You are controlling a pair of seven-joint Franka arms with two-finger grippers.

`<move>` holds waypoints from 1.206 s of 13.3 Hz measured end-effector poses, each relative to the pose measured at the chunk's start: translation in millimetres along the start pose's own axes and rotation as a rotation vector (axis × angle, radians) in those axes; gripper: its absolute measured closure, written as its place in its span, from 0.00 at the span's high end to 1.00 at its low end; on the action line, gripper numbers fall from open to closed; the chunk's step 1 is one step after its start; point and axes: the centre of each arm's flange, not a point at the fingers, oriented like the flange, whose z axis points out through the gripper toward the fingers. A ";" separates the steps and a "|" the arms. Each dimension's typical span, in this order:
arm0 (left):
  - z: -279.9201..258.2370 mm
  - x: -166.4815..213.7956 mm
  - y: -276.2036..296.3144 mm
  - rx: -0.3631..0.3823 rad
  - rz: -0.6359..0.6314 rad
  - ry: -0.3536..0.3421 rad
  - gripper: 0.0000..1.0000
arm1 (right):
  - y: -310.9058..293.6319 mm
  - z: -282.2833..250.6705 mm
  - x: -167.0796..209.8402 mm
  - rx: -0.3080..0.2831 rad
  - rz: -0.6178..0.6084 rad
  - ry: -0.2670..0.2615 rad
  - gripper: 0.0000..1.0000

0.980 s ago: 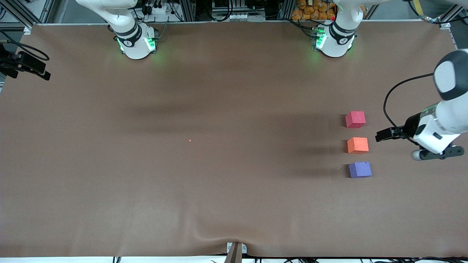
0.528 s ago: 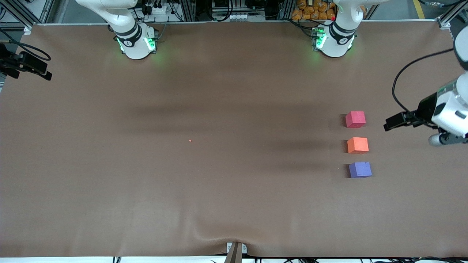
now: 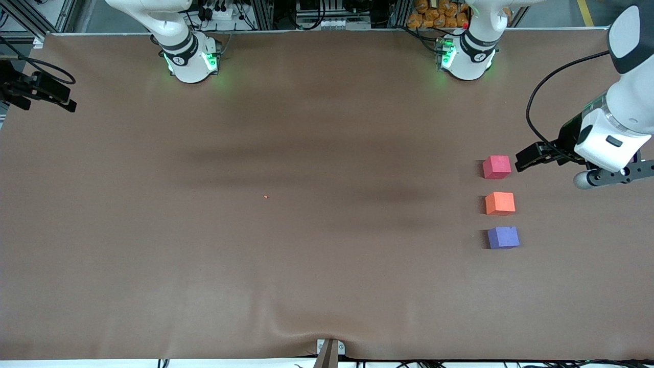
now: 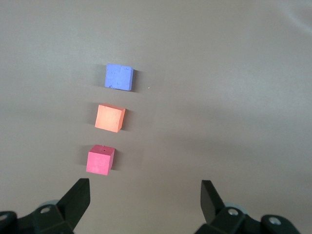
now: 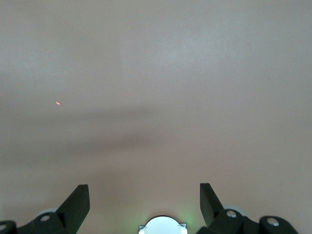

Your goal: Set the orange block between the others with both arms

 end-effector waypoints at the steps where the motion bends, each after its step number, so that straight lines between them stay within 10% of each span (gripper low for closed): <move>1: 0.0 -2.5 -1.1 0.004 -0.001 -0.001 1.00 | 0.6 0.0 0.0 0.000 0.001 0.000 1.00; 16: -41.3 -27.8 -39.3 0.025 0.027 0.007 1.00 | 8.4 -2.6 2.3 0.002 -0.051 0.023 1.00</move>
